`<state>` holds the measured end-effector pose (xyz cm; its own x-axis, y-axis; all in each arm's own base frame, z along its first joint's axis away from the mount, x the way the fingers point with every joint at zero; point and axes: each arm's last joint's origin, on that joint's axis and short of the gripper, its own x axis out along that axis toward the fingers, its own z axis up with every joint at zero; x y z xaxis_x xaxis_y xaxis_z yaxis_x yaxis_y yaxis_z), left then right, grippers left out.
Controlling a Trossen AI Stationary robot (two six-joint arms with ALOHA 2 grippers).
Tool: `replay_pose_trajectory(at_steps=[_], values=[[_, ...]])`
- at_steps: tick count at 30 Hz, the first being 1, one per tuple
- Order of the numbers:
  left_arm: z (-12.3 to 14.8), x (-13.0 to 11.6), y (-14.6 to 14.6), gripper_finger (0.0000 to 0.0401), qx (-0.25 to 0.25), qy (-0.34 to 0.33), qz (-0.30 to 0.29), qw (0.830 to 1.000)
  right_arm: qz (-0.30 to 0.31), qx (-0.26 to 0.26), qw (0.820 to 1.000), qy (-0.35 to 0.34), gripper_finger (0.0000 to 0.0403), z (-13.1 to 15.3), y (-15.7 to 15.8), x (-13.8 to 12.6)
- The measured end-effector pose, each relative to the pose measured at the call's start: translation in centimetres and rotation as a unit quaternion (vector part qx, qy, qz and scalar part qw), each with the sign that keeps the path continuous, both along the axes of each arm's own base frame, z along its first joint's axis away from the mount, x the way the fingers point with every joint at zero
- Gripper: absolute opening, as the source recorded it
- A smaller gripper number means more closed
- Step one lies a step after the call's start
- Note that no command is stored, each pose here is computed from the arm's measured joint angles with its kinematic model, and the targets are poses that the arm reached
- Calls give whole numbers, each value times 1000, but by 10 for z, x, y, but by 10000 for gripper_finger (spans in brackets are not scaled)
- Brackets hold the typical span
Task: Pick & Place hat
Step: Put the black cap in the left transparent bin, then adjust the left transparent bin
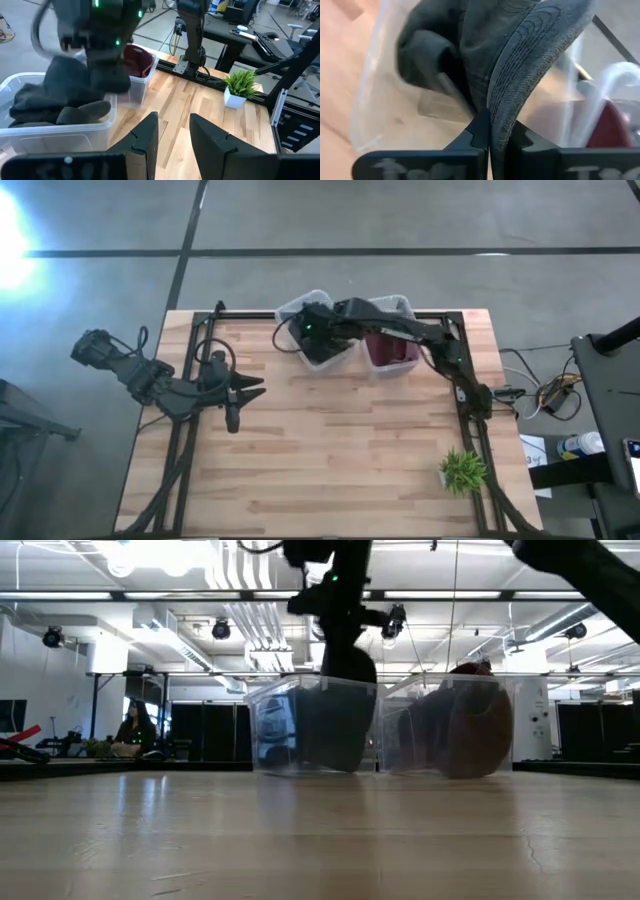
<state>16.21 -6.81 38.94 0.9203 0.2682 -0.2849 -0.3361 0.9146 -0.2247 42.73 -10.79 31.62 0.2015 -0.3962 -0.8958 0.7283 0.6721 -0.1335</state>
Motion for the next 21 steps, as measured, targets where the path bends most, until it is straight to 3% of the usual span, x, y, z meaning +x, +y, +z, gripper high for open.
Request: replay_pose_trajectory(at_steps=[5, 11, 16, 21], values=[[0, 0, 0, 106, -1, 0, 0, 1000, 24, -31, 999, -32, 58, 2, 0, 11], [0, 0, 0, 106, -2, 0, 1, 1000, 44, -29, 996, -66, 151, 13, -1, 10], [0, 0, 0, 106, -1, 2, 1, 1000, 81, -48, 992, -85, 218, 45, 11, -6], [-1, 0, 1, 106, -3, 4, 4, 1000, 137, -67, 981, -124, 247, 93, 43, -41]])
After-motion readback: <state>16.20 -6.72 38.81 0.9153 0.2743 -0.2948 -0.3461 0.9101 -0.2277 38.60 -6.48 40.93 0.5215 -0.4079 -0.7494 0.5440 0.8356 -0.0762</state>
